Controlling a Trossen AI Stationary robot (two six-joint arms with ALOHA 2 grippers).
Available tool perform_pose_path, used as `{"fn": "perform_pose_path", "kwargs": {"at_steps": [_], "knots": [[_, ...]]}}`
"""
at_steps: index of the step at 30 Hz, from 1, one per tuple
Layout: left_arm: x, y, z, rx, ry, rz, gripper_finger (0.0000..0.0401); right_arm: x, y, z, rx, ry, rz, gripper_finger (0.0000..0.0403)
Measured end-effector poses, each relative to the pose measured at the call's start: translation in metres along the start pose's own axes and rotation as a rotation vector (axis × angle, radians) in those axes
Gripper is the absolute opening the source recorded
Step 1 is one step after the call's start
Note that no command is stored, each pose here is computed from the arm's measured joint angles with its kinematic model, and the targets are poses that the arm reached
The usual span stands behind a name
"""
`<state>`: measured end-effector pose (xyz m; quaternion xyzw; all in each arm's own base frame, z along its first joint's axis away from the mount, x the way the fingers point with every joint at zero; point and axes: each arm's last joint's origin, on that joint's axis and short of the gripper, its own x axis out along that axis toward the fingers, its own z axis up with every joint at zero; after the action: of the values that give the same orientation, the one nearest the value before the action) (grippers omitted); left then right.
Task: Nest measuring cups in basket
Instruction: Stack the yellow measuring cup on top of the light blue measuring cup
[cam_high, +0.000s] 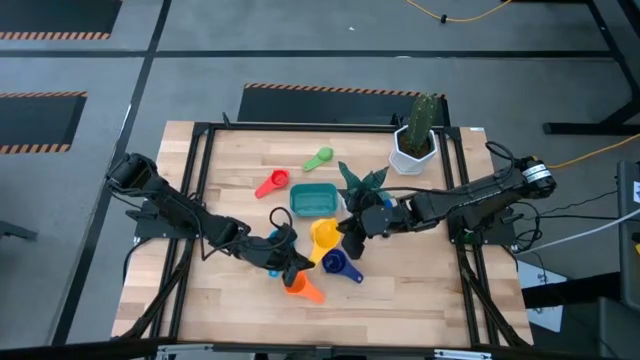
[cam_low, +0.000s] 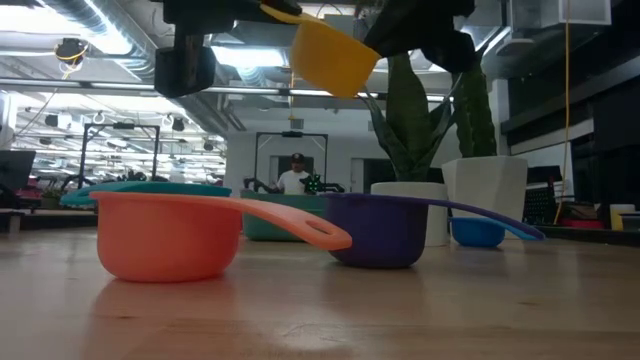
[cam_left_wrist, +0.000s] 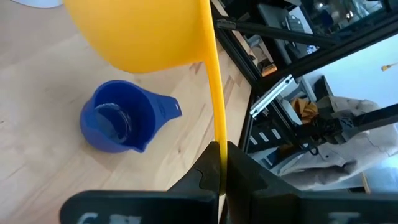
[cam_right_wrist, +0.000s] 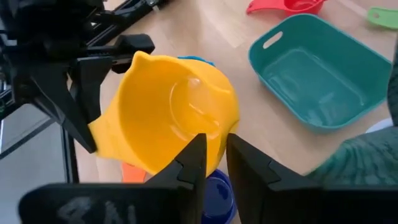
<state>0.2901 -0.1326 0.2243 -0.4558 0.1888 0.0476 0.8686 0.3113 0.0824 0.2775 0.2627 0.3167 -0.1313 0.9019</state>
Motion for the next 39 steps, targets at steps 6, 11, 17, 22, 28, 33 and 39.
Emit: {"fn": "perform_pose_path", "kwargs": {"at_steps": [6,11,17,22,28,33,39], "knots": [[0.0,0.001,0.0,-0.009,-0.004,0.01,0.0,-0.001,-0.002,-0.001,-0.001,0.03,-0.004,0.0066],[0.0,0.003,-0.001,-0.014,0.004,0.033,0.0,-0.008,-0.008,-0.004,0.027,0.077,-0.047,0.0066],[0.0,0.003,-0.002,-0.032,0.023,0.032,0.0,-0.01,-0.006,-0.001,0.001,0.052,-0.028,0.0066],[-0.014,-0.008,-0.007,-0.076,0.075,-0.02,0.0,-0.011,-0.001,0.0,-0.08,0.053,0.038,0.0066],[-0.044,-0.023,-0.022,-0.122,0.099,-0.024,0.0,-0.014,0.008,-0.009,-0.195,0.07,0.084,0.0066],[-0.062,-0.025,-0.038,-0.122,0.134,0.019,0.0,-0.018,0.016,-0.017,-0.291,0.078,0.114,0.0066],[-0.067,-0.008,-0.055,-0.1,0.169,0.095,0.0,-0.02,0.023,-0.025,-0.318,0.091,0.136,0.0066]]}}
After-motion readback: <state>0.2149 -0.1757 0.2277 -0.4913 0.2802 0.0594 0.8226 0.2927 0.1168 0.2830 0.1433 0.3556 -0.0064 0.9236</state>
